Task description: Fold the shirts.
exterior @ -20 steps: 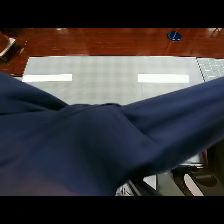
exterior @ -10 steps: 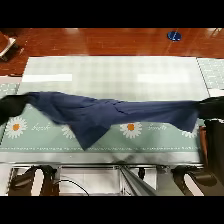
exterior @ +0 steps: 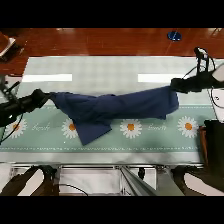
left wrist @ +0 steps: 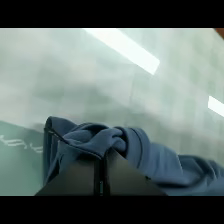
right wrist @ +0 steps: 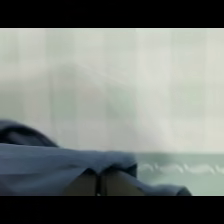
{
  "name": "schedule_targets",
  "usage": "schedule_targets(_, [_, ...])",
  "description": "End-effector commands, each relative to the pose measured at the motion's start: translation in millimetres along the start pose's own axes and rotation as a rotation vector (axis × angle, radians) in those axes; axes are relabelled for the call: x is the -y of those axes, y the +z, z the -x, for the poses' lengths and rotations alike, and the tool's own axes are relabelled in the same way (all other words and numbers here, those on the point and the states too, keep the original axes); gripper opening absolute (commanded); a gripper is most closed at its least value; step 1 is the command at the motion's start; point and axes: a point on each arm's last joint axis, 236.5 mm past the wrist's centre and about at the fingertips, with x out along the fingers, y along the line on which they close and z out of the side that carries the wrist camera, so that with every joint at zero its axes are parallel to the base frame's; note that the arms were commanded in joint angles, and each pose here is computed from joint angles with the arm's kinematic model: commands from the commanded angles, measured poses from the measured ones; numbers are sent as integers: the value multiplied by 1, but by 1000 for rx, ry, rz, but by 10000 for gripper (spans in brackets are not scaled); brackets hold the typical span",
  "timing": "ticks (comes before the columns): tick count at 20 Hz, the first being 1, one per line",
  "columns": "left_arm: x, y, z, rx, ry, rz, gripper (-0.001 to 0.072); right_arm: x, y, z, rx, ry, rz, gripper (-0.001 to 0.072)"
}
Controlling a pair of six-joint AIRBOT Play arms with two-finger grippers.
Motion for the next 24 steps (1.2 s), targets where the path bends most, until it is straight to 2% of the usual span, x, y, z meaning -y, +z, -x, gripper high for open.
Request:
schedule_targets(1, [11,-6,-50,-99,-24,-26,218,-8,42,-35,6,131,-152,107])
schedule_targets(2, [22,-12,-59,-154,-50,-41,499,-10,46,-35,-3,161,-175,340])
schedule_targets(3, [29,-19,-60,-223,-72,-79,512,-9,48,-29,-15,177,-164,405])
schedule_targets(5, [20,-18,-43,-342,-30,-160,511,17,47,-3,-49,137,-122,405])
schedule_targets(8, [-36,-23,3,-453,148,-89,510,97,20,42,-96,-53,-111,404])
schedule_targets(11, [-56,-84,28,-599,148,62,510,147,-29,44,-89,-109,-304,404])
schedule_targets(13, [-57,-133,28,-678,120,147,510,150,-74,21,-103,-69,-418,404])
schedule_targets(16, [-46,-179,16,-717,47,212,510,135,-118,-8,-146,-2,-463,404])
schedule_targets(22, [-22,-173,-39,-538,32,164,508,120,-129,-19,-157,62,-465,404])
schedule_targets(24, [-14,-185,-49,-558,34,128,507,117,-127,-19,-149,79,-461,404])
